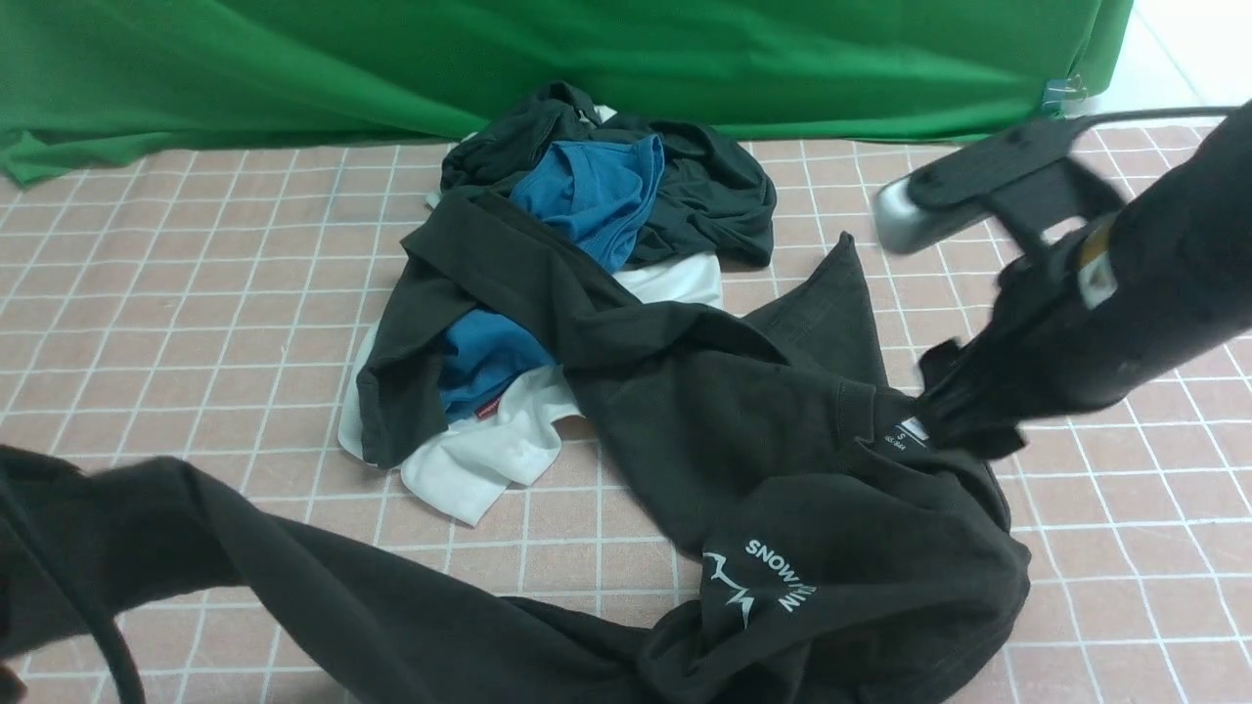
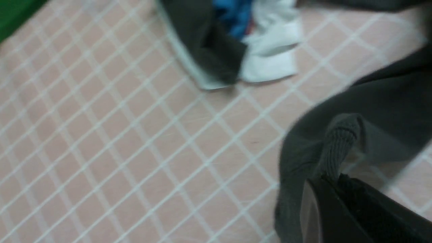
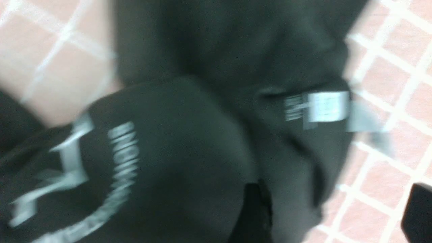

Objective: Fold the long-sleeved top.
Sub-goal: Spread the long sleeves with your arms and place them on the tabletop

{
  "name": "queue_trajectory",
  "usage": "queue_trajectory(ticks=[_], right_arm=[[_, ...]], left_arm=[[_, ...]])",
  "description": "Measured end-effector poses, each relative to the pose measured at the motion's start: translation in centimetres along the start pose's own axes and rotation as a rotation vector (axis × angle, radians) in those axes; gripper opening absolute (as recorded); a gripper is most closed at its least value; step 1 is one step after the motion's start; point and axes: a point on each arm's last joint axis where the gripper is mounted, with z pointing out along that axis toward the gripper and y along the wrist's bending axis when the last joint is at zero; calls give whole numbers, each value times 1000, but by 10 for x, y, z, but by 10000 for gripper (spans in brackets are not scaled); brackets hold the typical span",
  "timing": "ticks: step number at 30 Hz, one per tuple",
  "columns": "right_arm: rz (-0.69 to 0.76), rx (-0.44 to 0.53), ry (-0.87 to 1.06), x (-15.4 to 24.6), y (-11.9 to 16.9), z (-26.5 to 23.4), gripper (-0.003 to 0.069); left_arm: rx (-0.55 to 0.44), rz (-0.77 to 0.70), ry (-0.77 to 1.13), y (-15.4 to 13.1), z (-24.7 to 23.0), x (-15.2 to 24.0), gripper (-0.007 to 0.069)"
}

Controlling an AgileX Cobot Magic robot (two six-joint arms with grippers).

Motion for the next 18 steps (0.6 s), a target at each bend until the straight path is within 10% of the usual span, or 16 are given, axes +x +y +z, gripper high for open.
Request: queue_trajectory(ticks=[7, 18], right_arm=[[156, -94, 127, 14, -48, 55, 559], [416, -143, 214, 67, -43, 98, 559]], left_arm=[[68, -14, -16, -6, 0, -1, 38], [95, -24, -22, -9, 0, -2, 38]])
